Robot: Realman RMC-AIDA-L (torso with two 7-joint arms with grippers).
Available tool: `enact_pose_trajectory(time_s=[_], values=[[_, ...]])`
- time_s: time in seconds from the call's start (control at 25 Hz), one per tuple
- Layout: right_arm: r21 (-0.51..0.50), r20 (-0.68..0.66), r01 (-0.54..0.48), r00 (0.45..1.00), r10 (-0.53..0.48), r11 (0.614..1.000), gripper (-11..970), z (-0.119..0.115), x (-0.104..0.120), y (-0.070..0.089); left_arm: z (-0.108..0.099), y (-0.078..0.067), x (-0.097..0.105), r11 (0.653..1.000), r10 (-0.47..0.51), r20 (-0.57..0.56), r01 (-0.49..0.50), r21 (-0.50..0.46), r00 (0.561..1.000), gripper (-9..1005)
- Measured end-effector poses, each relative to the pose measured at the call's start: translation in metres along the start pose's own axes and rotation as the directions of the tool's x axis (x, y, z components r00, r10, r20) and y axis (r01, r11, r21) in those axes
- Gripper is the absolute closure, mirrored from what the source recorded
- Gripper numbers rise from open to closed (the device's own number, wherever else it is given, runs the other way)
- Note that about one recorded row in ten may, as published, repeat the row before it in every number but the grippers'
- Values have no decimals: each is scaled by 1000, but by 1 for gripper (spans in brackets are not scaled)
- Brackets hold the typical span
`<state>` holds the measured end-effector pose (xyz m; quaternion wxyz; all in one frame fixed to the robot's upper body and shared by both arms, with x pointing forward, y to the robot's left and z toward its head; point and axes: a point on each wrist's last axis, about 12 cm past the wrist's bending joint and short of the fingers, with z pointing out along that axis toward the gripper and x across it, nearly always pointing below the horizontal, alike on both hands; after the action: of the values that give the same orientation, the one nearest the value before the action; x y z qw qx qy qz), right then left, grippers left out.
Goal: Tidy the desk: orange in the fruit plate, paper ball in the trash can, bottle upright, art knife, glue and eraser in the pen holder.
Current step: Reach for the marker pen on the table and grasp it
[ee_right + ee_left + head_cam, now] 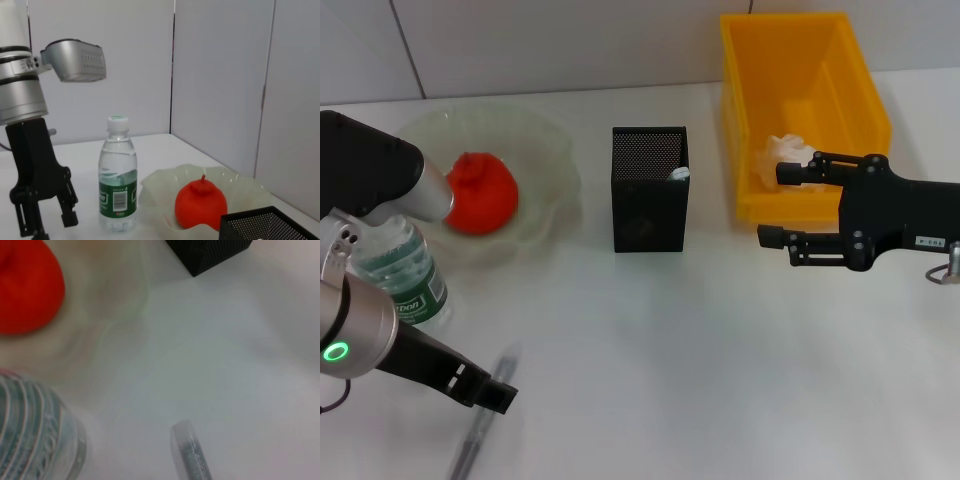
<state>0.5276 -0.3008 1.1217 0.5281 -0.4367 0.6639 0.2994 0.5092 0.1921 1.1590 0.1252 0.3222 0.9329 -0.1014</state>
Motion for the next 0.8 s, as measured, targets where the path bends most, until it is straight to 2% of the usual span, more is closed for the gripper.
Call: enact_pose_trajectory(time_s=[0.52, 0.8], values=[[9, 25, -15, 1000, 15, 1000, 191, 3, 4, -3, 14, -8, 3, 1000, 25, -32, -25, 12, 999, 221], [3, 28, -16, 999, 16, 1000, 191, 4, 4, -2, 25, 1, 3, 1000, 10, -55, -11, -19, 998, 222]])
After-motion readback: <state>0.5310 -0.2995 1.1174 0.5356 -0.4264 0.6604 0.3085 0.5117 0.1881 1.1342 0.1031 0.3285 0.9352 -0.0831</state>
